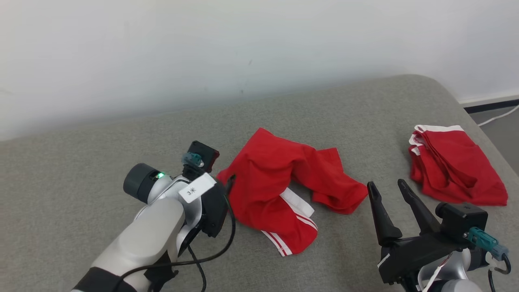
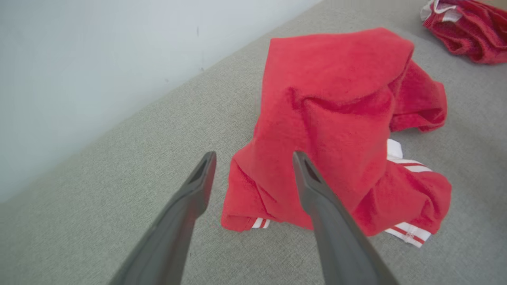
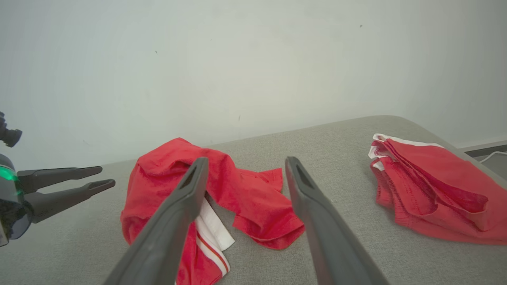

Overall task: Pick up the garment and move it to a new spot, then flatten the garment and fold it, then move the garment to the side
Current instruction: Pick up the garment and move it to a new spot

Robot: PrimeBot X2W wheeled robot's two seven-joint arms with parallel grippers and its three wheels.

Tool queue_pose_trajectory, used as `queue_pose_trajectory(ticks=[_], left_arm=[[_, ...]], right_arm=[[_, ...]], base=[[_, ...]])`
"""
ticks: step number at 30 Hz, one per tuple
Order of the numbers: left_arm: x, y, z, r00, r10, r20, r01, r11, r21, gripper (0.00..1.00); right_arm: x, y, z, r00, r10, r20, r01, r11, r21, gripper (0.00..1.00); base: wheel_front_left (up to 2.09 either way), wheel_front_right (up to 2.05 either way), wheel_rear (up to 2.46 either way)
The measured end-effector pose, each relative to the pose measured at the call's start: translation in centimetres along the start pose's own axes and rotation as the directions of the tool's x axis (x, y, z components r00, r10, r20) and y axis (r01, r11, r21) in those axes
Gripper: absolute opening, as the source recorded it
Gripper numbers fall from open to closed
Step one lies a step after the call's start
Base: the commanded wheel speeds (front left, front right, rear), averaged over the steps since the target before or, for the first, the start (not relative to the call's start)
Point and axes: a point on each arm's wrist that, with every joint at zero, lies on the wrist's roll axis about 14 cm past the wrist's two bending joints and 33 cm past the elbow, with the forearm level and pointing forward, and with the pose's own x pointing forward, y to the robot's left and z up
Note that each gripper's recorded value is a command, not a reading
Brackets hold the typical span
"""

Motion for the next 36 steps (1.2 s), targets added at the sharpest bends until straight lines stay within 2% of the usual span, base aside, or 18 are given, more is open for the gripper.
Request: queue_pose_trajectory(ticks=[7,12,15,19,22,23,27,30,36], left_arm=[[-1.8,2.1,1.2,0.984,0.101,0.144,-0.084,0.989,-0.118,1.0],[-3.9,3.4,-0.2,0.957,0.204,0.206,-0.156,0.961,-0.227,1.0],[-5.8,4.8,-0.8,0.92,0.295,0.258,-0.211,0.928,-0.309,1.0],[-8.7,6.0,-1.9,0.85,0.42,0.319,-0.246,0.851,-0.465,1.0],[-10.4,5.9,-4.1,0.836,0.469,0.284,-0.268,0.802,-0.534,1.0],[-11.5,5.6,-5.6,0.83,0.493,0.261,-0.279,0.772,-0.572,1.0],[-13.5,4.8,-8.0,0.815,0.536,0.22,-0.292,0.708,-0.643,1.0],[-15.4,5.1,-9.1,0.786,0.585,0.201,-0.315,0.658,-0.684,1.0],[-18.1,5.0,-10.6,0.75,0.634,0.187,-0.363,0.631,-0.685,1.0]], right_arm=[[0.3,0.8,-0.6,1.0,0.025,-0.011,-0.025,1.0,0.002,1.0],[0.3,1.7,-1.1,0.998,0.051,-0.025,-0.051,0.999,0.006,1.0],[0.1,2.0,-1.4,0.998,0.058,-0.03,-0.058,0.998,0.009,1.0],[-0.1,1.9,-1.4,0.998,0.053,-0.02,-0.053,0.998,0.02,1.0],[-0.2,1.6,-1.1,0.999,0.042,-0.001,-0.042,0.998,0.035,1.0],[-0.2,1.4,-1.2,1.0,0.031,0.0,-0.031,0.998,0.047,1.0],[-0.3,1.4,-1.3,1.0,0.028,0.011,-0.029,0.996,0.083,1.0],[-0.4,1.0,-1.8,1.0,0.015,0.009,-0.016,0.996,0.087,1.0],[-0.4,0.1,-3.0,1.0,-0.018,-0.015,0.019,0.996,0.087,1.0]], base=[[0.0,0.0,0.0],[0.0,0.0,0.0],[0.0,0.0,0.0],[0.0,0.0,0.0],[0.0,0.0,0.0],[0.0,0.0,0.0],[0.0,0.0,0.0],[0.0,0.0,0.0],[0.0,0.0,0.0]])
